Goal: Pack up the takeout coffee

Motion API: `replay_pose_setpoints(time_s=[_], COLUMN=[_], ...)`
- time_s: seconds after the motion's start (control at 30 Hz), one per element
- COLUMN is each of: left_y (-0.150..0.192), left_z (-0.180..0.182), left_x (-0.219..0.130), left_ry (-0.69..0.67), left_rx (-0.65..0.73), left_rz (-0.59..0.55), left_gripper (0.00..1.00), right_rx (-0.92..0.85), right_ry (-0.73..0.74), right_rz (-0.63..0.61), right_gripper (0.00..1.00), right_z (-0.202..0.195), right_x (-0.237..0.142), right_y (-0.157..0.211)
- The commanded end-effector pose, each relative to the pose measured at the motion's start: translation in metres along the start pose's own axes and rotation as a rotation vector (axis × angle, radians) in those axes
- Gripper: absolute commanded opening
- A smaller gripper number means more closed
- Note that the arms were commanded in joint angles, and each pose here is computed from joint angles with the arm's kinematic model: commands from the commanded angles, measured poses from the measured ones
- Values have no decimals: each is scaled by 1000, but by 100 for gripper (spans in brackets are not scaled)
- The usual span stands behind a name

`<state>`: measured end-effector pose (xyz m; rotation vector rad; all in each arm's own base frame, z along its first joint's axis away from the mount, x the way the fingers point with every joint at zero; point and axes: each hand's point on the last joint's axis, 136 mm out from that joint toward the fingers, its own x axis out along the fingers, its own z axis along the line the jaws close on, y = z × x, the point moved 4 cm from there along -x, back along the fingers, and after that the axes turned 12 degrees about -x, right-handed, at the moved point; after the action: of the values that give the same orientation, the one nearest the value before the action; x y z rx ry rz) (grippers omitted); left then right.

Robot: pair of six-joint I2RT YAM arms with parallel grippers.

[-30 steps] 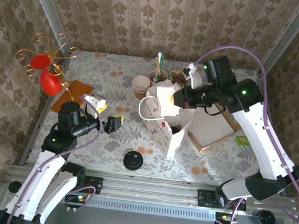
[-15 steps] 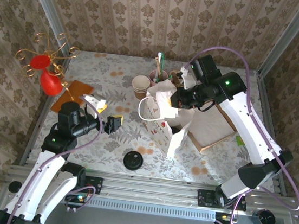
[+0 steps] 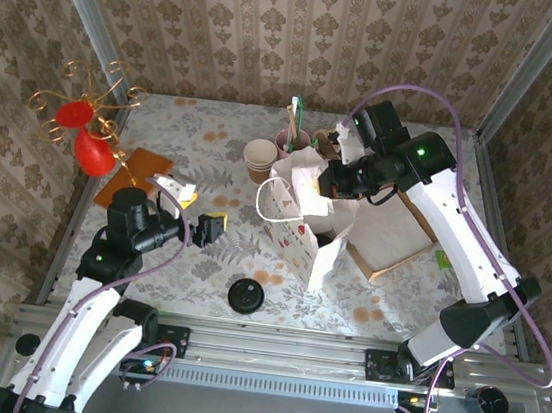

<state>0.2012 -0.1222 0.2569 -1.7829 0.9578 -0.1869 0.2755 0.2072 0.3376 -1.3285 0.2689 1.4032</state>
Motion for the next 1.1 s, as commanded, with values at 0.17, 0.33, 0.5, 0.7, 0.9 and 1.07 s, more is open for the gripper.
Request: replay_pose_setpoints(time_s=[0.17,0.33,0.5,0.7,0.9,1.07], left_y=[6,8,8,8,9,10], left_z=[2,2,3,3,4,3], left_x=[-1,0,0,0,1,0], left_ry=[-2,-4,-6,-8,-8,-6], left_rx=[9,7,9,11,15,10], left_rz=[12,18,22,24,24,33], left_gripper=[100,100,100,100,100,100], right_rx=[-19,-38,-47,-77,-117,-134], right_ry=[66,160,139,174,199,244], right_rz=[40,81,86,151,167,220], right_gripper=[0,0,0,11,14,13], right_z=[-11,-25,-22,-24,-18,-23], right_x=[1,2,9,18,26,43], right_y=[6,9,9,12,16,22])
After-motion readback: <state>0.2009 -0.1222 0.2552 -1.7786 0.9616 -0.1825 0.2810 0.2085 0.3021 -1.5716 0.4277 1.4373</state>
